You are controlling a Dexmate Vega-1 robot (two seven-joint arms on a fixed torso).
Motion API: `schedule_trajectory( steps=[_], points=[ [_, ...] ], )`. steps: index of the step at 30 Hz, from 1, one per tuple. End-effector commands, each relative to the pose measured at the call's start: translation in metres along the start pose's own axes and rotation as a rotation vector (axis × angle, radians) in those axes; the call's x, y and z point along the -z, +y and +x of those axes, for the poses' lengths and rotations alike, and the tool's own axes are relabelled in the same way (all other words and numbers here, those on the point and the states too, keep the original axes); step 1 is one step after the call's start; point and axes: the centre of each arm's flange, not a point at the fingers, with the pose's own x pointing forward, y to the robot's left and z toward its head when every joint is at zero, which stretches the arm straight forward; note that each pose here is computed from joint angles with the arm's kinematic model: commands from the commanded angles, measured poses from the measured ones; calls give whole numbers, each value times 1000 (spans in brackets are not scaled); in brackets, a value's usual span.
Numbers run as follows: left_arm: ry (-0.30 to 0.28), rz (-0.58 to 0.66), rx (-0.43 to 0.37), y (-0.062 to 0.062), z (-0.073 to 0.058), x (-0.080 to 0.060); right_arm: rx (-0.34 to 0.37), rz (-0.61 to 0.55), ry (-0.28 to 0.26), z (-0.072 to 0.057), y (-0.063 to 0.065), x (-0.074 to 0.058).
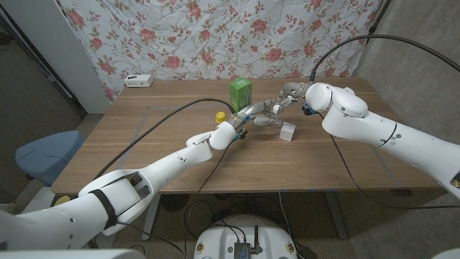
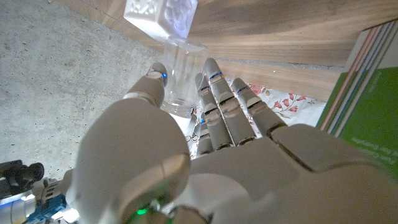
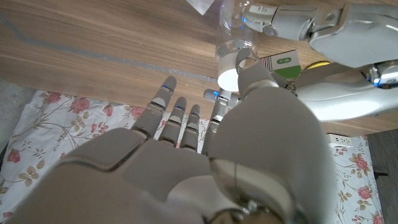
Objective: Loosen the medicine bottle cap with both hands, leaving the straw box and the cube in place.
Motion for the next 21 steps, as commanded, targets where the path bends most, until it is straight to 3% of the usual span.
schedule_trajectory(
  steps=[1, 21],
  points=[
    [2, -5, 2, 0, 1, 1, -20, 60, -38, 2, -3, 6],
    [9, -9, 3, 1, 4, 6, -30, 104, -69, 8, -8, 8]
  ],
)
